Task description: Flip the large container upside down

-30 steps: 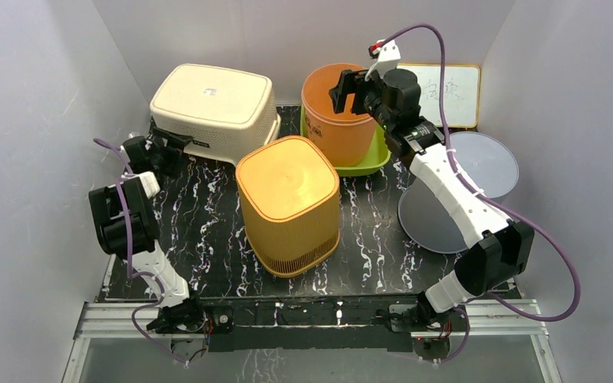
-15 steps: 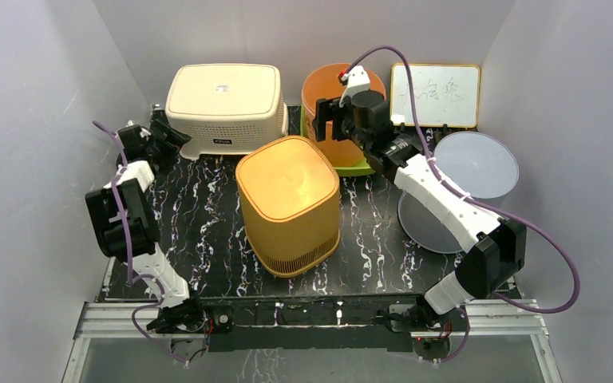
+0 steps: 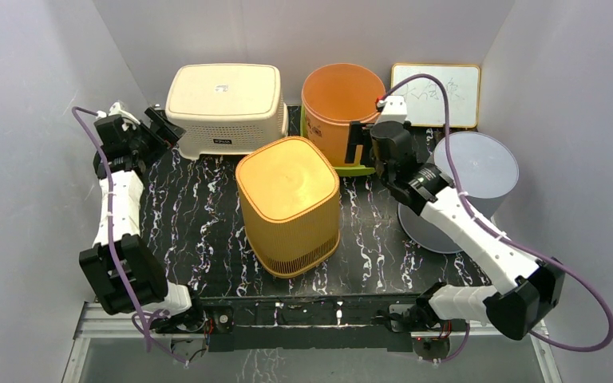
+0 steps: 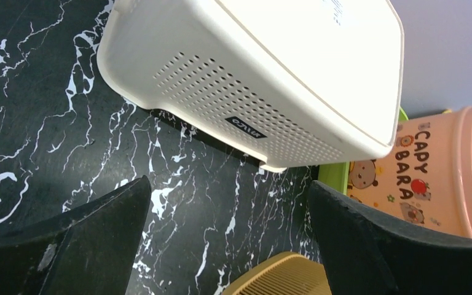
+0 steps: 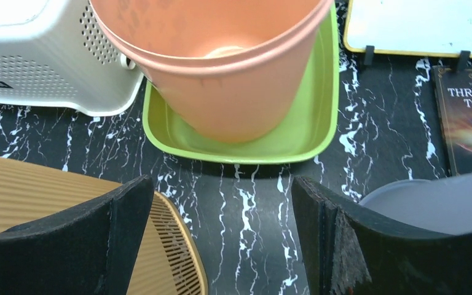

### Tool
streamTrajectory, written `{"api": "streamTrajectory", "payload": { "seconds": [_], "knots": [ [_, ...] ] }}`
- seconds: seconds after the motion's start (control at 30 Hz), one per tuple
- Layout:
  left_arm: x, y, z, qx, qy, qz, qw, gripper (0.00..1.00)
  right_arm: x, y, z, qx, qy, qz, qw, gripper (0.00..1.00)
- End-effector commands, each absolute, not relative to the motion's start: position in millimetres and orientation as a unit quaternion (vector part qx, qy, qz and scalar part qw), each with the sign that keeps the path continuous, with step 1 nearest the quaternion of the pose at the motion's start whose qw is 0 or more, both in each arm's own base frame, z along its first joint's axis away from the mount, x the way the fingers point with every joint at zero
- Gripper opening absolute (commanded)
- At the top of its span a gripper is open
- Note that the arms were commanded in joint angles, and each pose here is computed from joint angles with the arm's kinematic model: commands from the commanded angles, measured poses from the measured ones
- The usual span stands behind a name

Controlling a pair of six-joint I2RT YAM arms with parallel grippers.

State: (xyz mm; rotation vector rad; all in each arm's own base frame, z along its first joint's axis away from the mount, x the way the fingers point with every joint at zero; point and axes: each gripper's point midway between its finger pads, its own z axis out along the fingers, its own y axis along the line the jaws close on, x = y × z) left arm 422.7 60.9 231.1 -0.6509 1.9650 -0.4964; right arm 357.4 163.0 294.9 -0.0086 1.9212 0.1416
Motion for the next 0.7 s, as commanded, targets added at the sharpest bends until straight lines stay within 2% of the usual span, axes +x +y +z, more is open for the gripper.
{"api": "streamTrajectory", "payload": {
  "seconds": [0.0, 0.33, 0.67],
  "knots": [
    [406.0, 47.9, 253.9, -0.241, 0.815, -0.215, 0.480, 0.98, 335.3, 148.9, 304.9, 0.024, 0.816, 0.065, 0.574, 0.81],
    [413.7, 42.7, 323.7, -0.182, 0.803, -0.222, 0.522, 0.98, 283.2, 160.8, 230.4, -0.019, 0.862, 0.101, 0.496, 0.80],
    [417.8, 40.7, 346.6, -0.162, 0.801, -0.220, 0.532, 0.98, 281.0, 207.1, 162.9, -0.070, 0.884, 0.127, 0.444, 0.80]
  ]
}}
